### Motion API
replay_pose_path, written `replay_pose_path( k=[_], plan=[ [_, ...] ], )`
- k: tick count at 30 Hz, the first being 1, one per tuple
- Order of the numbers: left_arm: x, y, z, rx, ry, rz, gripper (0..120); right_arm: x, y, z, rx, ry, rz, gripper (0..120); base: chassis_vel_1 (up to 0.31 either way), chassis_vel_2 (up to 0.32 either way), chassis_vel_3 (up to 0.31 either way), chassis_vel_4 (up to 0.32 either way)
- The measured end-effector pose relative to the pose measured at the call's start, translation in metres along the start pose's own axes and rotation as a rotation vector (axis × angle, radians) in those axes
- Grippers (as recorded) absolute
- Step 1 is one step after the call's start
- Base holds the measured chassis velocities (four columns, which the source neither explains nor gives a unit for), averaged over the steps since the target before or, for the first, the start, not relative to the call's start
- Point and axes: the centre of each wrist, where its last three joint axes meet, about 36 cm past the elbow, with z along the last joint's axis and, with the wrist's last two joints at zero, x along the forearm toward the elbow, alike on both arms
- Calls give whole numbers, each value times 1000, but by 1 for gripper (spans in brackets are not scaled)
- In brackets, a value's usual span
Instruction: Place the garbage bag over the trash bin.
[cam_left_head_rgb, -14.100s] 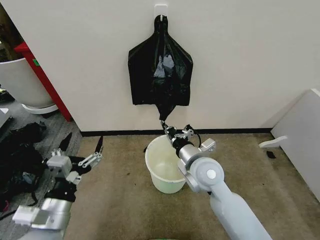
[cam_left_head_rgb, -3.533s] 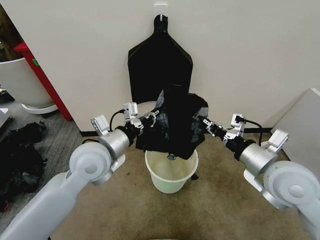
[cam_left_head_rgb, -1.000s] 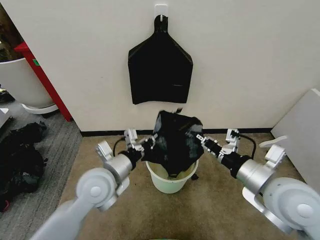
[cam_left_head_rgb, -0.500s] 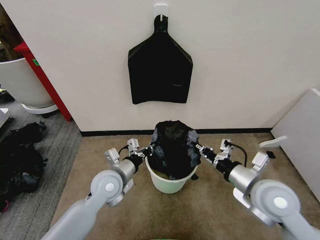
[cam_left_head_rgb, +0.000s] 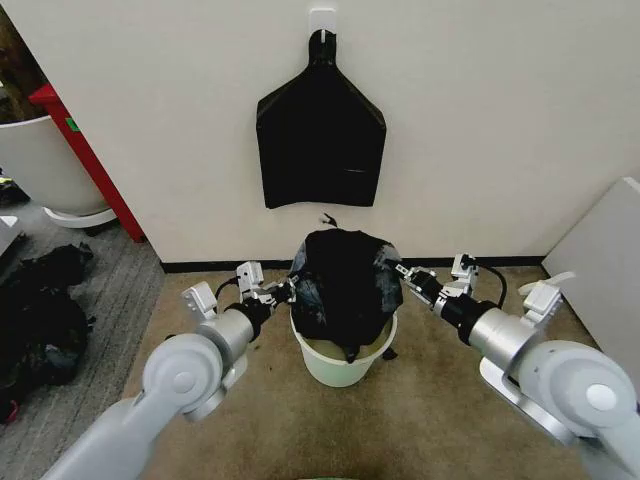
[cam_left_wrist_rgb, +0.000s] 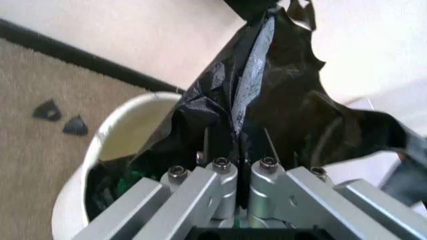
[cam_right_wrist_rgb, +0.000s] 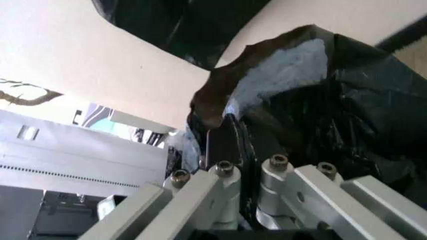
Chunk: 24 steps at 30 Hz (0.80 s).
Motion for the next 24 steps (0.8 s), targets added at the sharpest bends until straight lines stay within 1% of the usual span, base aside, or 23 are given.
replay_pose_path(
  k=[5, 6, 9, 13, 14, 19, 24],
  plan=[
    [18, -12, -3, 18, 55, -40, 0, 5, 9, -2, -26, 6, 51, 0, 0, 0, 0, 0],
    [18, -12, -3, 18, 55, -40, 0, 5, 9, -2, -26, 6, 51, 0, 0, 0, 0, 0],
    [35, -17, -11, 19, 76, -72, 0, 8, 16, -7, -47, -3, 100, 0, 0, 0, 0, 0],
    [50, -18, -14, 23, 89, -128, 0, 13, 22, -2, -66, -4, 151, 0, 0, 0, 0, 0],
    [50, -18, -14, 23, 89, -128, 0, 13, 22, -2, -66, -4, 151, 0, 0, 0, 0, 0],
    [70, -20, -24, 43, 101, -142, 0, 16, 27, -7, -104, -13, 186, 0, 0, 0, 0, 0],
    [73, -16, -21, 51, 124, -157, 0, 15, 21, 1, -114, -2, 206, 0, 0, 0, 0, 0]
  ],
)
